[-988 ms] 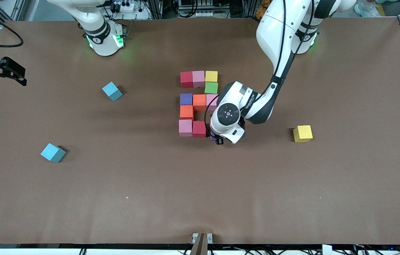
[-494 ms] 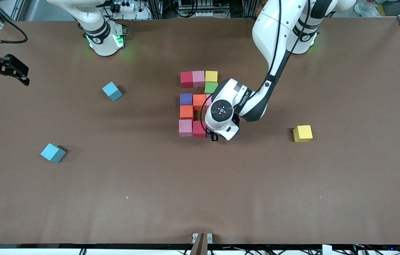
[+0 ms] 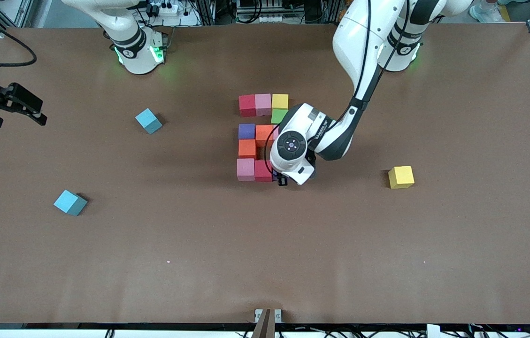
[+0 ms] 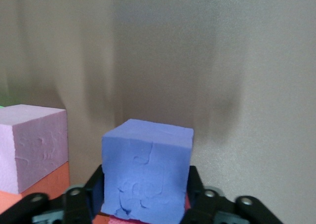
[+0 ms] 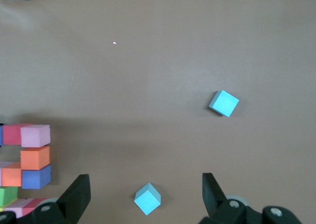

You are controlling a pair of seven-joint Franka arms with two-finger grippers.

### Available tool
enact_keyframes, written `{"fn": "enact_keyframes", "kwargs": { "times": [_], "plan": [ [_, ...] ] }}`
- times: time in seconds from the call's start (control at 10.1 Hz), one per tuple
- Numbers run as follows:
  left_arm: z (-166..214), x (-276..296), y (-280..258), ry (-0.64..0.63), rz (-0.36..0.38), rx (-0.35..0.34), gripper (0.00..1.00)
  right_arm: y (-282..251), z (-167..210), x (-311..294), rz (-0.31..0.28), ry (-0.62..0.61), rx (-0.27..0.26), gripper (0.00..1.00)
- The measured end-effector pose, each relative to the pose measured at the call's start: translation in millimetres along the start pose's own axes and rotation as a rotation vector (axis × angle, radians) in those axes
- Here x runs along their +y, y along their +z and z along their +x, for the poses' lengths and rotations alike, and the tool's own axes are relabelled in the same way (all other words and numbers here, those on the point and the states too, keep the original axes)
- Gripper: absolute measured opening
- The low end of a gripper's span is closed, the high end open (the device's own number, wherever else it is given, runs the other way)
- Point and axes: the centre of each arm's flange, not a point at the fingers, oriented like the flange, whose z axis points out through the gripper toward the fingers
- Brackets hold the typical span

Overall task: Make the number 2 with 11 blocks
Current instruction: 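Lower the purple cube beside the red cube with the left gripper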

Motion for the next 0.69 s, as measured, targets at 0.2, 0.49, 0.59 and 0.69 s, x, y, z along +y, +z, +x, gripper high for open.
{"fn": "enact_keyframes", "kwargs": {
  "times": [0.2,0.49,0.59,0.69],
  "plan": [
    [-2.0,1.5,-3.9,0.001,-0.009,-0.008,1.00,0.6,3.9,13.3,0.004,-0.001,0.000,1.00],
    [-6.9,5.8,-31.8,0.004,-0.042,-0.042,1.00,-1.3,3.3,30.7,-0.001,-0.022,0.000,1.00],
    [-7.0,6.3,-42.6,0.004,-0.051,-0.052,1.00,-0.9,2.5,33.6,-0.002,-0.022,-0.006,1.00],
    [-6.8,6.7,-50.3,0.003,-0.059,-0.060,1.00,0.0,1.4,33.5,-0.001,-0.023,-0.016,1.00]
  ]
}}
